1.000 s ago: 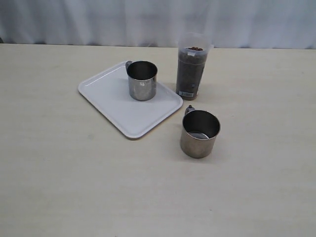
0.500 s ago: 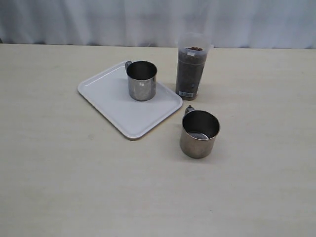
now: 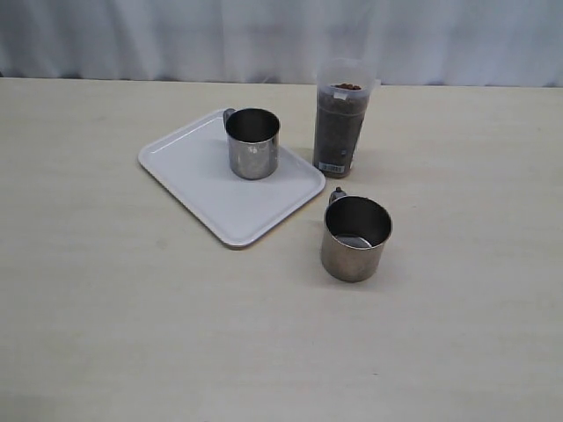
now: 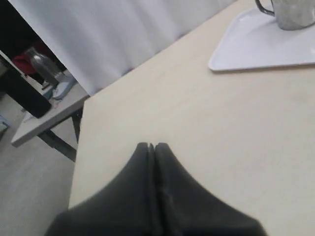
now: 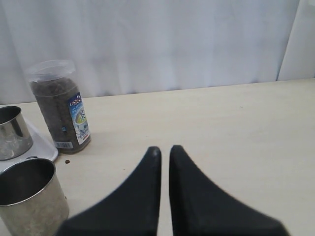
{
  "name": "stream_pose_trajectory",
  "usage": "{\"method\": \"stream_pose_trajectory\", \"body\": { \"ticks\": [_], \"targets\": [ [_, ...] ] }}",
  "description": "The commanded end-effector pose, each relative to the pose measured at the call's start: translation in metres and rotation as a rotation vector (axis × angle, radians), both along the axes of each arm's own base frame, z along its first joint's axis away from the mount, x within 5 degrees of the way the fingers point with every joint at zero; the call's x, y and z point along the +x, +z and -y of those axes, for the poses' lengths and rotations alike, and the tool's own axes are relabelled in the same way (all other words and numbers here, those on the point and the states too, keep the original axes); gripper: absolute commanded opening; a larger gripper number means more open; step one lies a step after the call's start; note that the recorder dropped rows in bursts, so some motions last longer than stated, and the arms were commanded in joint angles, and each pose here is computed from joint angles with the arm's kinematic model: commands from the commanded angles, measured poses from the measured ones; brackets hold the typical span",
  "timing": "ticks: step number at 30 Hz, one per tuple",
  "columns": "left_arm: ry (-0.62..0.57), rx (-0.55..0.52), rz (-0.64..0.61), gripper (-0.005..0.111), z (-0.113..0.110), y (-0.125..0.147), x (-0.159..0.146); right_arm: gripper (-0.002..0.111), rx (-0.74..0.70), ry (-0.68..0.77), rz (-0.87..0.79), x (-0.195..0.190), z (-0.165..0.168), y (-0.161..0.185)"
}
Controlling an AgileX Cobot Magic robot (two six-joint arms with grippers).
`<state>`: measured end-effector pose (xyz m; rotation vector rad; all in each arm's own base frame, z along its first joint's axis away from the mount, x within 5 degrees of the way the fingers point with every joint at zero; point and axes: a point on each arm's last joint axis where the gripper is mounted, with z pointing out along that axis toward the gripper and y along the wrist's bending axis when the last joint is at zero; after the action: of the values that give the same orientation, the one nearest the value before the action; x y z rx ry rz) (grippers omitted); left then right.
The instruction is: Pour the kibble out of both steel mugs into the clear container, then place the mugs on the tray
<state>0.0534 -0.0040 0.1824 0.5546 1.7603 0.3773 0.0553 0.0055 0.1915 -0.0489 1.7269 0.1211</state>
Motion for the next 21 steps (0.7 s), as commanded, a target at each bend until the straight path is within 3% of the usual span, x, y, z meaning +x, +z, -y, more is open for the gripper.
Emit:
{"method": "stream_pose_trajectory", "body": {
  "ticks": [1,2,4,6,10,21],
  "targets": [
    [0.011,0.009,0.095,0.0,-0.0014,0.008,0.0018,0.005,0.003,0.004,0.005,-0.0001,-0.0002,0.0002],
    [0.013,0.071,0.095,0.0,-0.0028,0.0079,0.0018,0.005,0.003,0.004,0.005,-0.0001,-0.0002,0.0002],
    [0.022,0.3,0.092,0.0,-0.008,0.0081,0.0017,0.005,0.003,0.004,0.005,-0.0001,-0.0002,0.0002],
    [0.021,0.272,0.093,0.0,-0.0074,0.008,0.0017,0.005,0.003,0.004,0.005,-0.0001,-0.0002,0.0002],
    [0.013,0.064,0.097,0.0,-0.0027,0.0081,0.0018,0.005,0.003,0.004,0.005,-0.0001,-0.0002,0.0002],
    [0.01,0.06,0.074,0.0,-0.0024,0.0061,0.0015,0.005,0.003,0.004,0.005,-0.0001,-0.0002,0.0002]
  ]
}}
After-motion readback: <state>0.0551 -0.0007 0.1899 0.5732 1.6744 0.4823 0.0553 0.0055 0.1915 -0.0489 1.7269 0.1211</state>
